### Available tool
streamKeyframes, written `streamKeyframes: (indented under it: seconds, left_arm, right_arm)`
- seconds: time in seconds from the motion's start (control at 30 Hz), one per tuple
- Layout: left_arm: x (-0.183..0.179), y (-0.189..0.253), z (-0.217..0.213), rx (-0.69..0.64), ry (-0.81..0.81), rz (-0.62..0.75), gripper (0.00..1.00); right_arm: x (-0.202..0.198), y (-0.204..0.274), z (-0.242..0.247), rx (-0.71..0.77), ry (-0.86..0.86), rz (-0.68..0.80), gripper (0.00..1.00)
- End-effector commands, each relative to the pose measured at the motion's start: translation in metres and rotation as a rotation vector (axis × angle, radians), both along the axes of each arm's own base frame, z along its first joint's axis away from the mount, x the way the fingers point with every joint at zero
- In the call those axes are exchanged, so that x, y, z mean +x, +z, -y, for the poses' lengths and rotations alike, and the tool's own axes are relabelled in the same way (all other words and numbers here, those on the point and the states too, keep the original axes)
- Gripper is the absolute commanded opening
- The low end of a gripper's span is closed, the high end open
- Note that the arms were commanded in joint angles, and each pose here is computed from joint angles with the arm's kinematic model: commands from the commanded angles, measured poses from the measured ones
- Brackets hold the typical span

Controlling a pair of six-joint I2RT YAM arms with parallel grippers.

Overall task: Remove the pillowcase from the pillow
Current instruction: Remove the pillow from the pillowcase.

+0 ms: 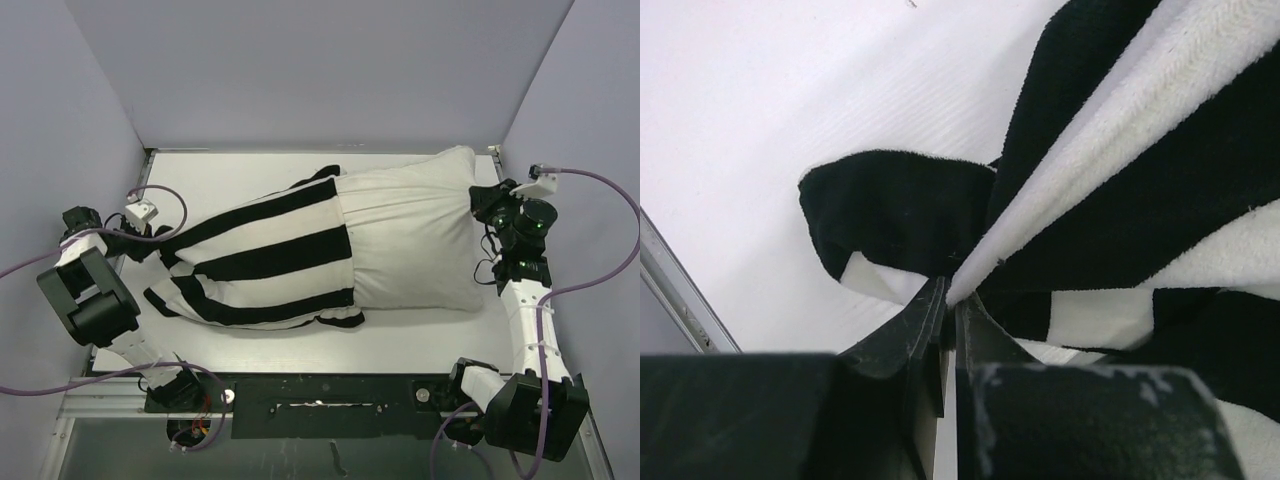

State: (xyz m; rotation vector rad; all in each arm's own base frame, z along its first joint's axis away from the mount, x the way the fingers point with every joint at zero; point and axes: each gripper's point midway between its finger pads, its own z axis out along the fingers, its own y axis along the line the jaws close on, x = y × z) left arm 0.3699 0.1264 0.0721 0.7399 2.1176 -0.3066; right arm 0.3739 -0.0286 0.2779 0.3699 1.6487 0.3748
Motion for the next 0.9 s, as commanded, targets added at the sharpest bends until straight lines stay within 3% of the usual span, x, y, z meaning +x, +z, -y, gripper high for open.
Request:
streamKeyframes:
  seconds: [0.0, 0.1, 0.13, 0.17, 0.23, 0.27, 0.4, 0.6, 0.67, 0.77, 0.8, 0.87]
  left_arm:
    - [-0.004, -0.006, -0.094, 0.336, 0.184, -0.037, 0.00]
    - [0.000, 0.019, -0.035, 0.184, 0.044, -0.021, 0.00]
    - [-0.002, 0.030, -0.011, 0.126, -0.015, -0.021, 0.12]
    - [-0.007, 0.040, 0.015, 0.067, -0.081, -0.026, 0.31]
    - [-0.026, 0.063, 0.065, -0.045, -0.209, -0.039, 0.92]
    - [-0.035, 0.072, 0.086, -0.075, -0.279, -0.032, 0.97]
    - [-0.082, 0.089, 0.153, -0.091, -0.529, -0.022, 0.98]
    - [-0.134, 0.036, 0.188, 0.069, -0.737, -0.090, 0.98]
    - [-0.132, 0.018, 0.186, 0.127, -0.735, -0.087, 0.98]
    - [-0.108, 0.002, 0.177, 0.193, -0.665, -0.046, 0.98]
    - [-0.098, -0.003, 0.172, 0.220, -0.639, -0.036, 0.98]
    - [-0.071, -0.011, 0.157, 0.292, -0.547, -0.002, 0.98]
  right_arm:
    - [-0.007, 0.039, 0.098, -0.139, -0.416, 0.078, 0.00]
    - [0.006, 0.022, 0.078, -0.146, -0.304, 0.006, 0.00]
    - [0.009, 0.015, 0.073, -0.143, -0.279, -0.016, 0.00]
    - [0.010, 0.009, 0.069, -0.140, -0.263, -0.043, 0.00]
    - [0.011, -0.003, 0.063, -0.156, -0.244, -0.092, 0.00]
    - [0.009, -0.009, 0.060, -0.171, -0.236, -0.119, 0.02]
    - [-0.004, -0.027, 0.064, -0.219, -0.282, -0.184, 0.19]
    - [-0.012, -0.032, 0.066, -0.249, -0.299, -0.214, 0.46]
    - [-0.015, -0.030, 0.067, -0.257, -0.310, -0.213, 0.62]
    - [-0.022, -0.023, 0.067, -0.280, -0.320, -0.205, 0.94]
    - [-0.025, -0.018, 0.068, -0.290, -0.327, -0.202, 0.99]
    - [-0.034, -0.011, 0.071, -0.294, -0.352, -0.214, 0.98]
